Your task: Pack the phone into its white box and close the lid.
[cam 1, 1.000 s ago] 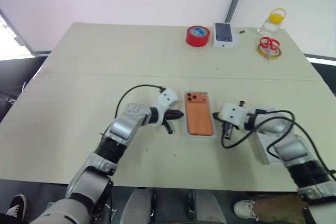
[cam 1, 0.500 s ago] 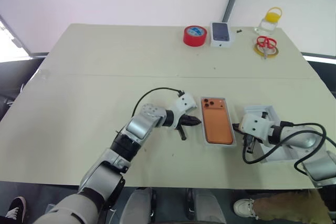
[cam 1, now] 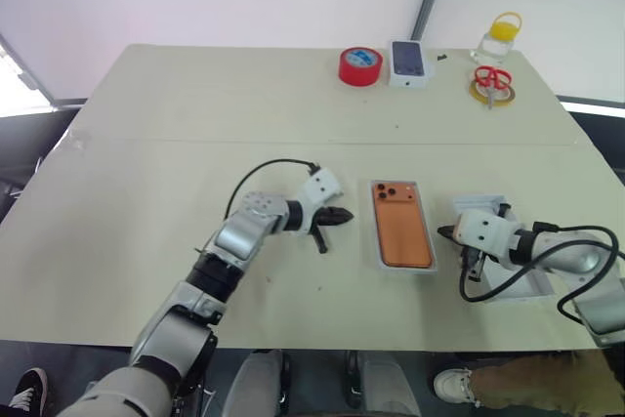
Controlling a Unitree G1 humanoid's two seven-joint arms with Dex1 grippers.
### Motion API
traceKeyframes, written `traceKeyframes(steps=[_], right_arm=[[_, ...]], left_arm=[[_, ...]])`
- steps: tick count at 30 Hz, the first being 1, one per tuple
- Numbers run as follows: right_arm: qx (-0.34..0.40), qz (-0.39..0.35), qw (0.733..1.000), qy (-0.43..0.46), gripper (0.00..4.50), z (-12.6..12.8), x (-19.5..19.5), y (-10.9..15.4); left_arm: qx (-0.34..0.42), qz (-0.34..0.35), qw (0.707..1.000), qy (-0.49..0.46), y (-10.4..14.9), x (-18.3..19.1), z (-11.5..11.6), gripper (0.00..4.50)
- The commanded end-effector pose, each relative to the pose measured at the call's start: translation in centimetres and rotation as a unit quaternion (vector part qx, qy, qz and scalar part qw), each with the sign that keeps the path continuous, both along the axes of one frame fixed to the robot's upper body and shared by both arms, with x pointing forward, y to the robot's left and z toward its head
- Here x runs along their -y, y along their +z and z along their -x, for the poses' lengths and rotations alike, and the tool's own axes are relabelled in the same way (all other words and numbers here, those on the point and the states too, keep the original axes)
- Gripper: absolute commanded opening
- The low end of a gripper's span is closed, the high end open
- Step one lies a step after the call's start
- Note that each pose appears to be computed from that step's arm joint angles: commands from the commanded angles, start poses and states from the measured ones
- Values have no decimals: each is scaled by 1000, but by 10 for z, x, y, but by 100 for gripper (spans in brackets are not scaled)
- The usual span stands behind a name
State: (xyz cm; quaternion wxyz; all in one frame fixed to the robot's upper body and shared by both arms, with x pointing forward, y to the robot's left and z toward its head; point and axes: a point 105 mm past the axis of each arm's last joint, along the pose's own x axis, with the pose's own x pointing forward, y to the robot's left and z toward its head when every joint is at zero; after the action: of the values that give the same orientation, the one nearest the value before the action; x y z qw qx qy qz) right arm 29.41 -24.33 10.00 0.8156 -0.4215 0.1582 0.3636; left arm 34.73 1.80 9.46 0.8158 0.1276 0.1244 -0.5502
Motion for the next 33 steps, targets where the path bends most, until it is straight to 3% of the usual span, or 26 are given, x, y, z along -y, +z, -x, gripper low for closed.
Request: traceKeyframes(steps=[1,4,8,9,12,14,21,26,33], right_arm=[[10,-101,994,-40,25,-8,2,34],[34,-166,982,-85,134,-16,7,58],[20,-183,975,-122,345,-10,9,57],[18,-180,975,-130,346,-8,9,54],[-10,-199,966,-165,346,5,5,45],[-7,-166,970,-179,346,16,6,39],[-14,-132,958,-255,346,48,9,27],[-70,-153,938,-302,346,55,6,19],[-180,-168,909,-338,346,56,3,19]], left_arm=[[12,18,1000,10,21,-18,-4,79],[68,8,997,23,33,-39,-9,226],[105,20,994,20,42,-60,-4,435],[113,14,993,14,41,-65,-1,447],[157,-4,988,6,41,-79,3,447],[204,-6,979,5,47,-88,5,447],[223,38,973,-54,47,-110,35,447],[231,60,967,-85,49,-117,52,447],[230,38,965,-119,40,-119,58,447]])
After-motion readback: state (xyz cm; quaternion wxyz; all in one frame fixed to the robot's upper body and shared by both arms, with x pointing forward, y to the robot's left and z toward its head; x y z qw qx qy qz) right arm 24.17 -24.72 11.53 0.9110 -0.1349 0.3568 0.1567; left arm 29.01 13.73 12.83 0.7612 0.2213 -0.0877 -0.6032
